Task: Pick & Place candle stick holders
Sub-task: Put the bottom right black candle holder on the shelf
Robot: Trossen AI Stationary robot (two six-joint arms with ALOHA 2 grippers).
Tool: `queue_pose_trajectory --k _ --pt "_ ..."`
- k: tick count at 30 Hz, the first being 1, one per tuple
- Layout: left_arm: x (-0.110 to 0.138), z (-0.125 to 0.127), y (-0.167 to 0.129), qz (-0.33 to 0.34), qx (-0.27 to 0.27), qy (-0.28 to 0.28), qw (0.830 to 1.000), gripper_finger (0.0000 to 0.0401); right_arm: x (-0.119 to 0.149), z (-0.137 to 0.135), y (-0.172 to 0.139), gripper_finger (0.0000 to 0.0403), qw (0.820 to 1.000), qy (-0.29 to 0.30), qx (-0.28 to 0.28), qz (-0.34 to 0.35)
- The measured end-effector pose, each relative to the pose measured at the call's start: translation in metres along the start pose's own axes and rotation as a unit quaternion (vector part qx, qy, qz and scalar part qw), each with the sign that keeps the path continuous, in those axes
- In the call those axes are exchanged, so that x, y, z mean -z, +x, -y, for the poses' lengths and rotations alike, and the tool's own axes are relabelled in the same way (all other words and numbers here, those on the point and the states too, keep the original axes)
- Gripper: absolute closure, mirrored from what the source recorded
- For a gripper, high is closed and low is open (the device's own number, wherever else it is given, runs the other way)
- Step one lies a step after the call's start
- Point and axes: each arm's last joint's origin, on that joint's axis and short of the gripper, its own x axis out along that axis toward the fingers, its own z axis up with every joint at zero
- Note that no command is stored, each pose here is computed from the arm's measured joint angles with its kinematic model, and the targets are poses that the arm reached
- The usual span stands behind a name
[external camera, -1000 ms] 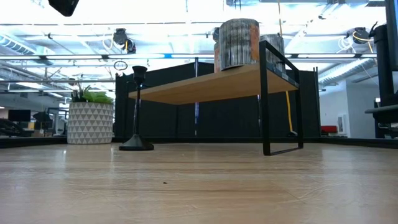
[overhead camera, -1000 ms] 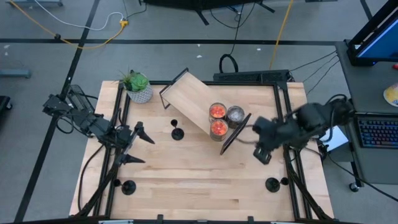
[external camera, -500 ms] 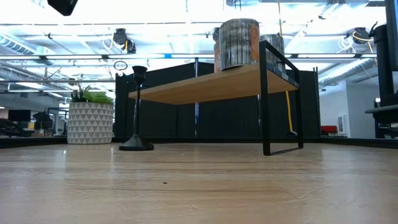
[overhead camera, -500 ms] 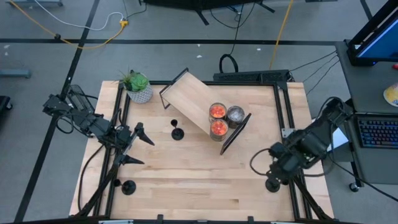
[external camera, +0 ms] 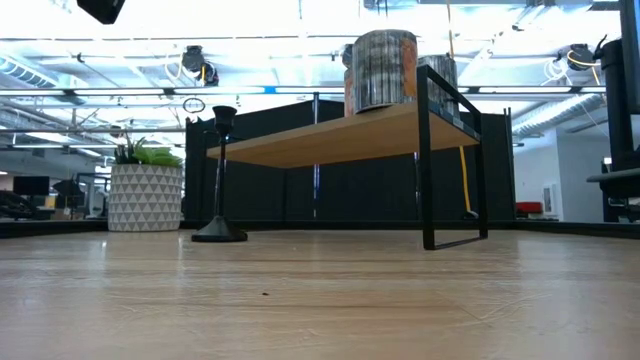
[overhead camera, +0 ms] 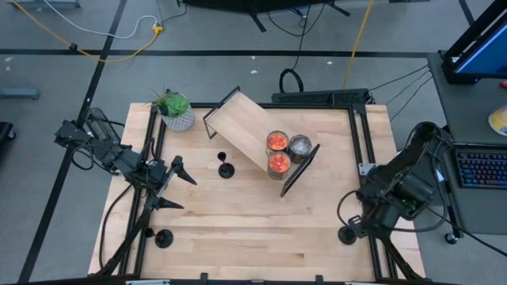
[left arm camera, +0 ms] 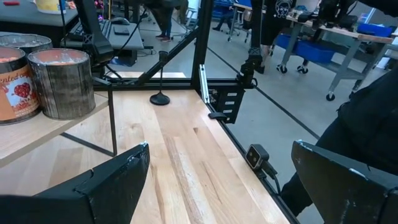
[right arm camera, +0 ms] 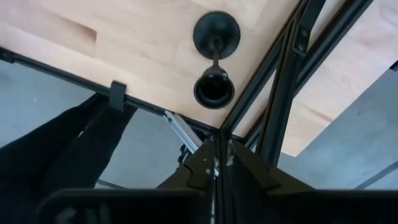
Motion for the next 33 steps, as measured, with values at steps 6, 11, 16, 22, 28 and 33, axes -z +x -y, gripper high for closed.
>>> queue_pose_trajectory --k 6,11,16,22,28,33 --pt "0.000 0.000 0.000 0.000 0.000 0.000 1.000 0.0004 0.001 0.000 0.000 0.0305 1.000 -0.003 -0.001 0.002" --pt "0.000 0.000 0.000 -0.002 -0.001 0.000 1.000 0.0004 0.000 0.001 0.005 0.0258 1.000 0.015 0.008 0.006" --pt "0.000 0.000 0.000 -0.002 -0.001 0.007 1.000 0.0004 -0.005 0.000 0.021 0.0226 0.999 0.010 0.027 0.014" --pt "0.000 0.000 0.000 -0.003 -0.001 0.009 1.000 0.0004 -0.009 0.000 0.036 0.0218 0.999 0.003 0.044 0.022" --pt "0.000 0.000 0.000 -0.003 -0.001 0.009 1.000 0.0004 -0.014 0.002 0.047 0.0226 0.998 -0.010 0.062 0.031" --pt "0.000 0.000 0.000 -0.003 -0.001 0.009 1.000 0.0004 -0.015 0.002 0.052 0.0231 0.997 -0.010 0.066 0.032"
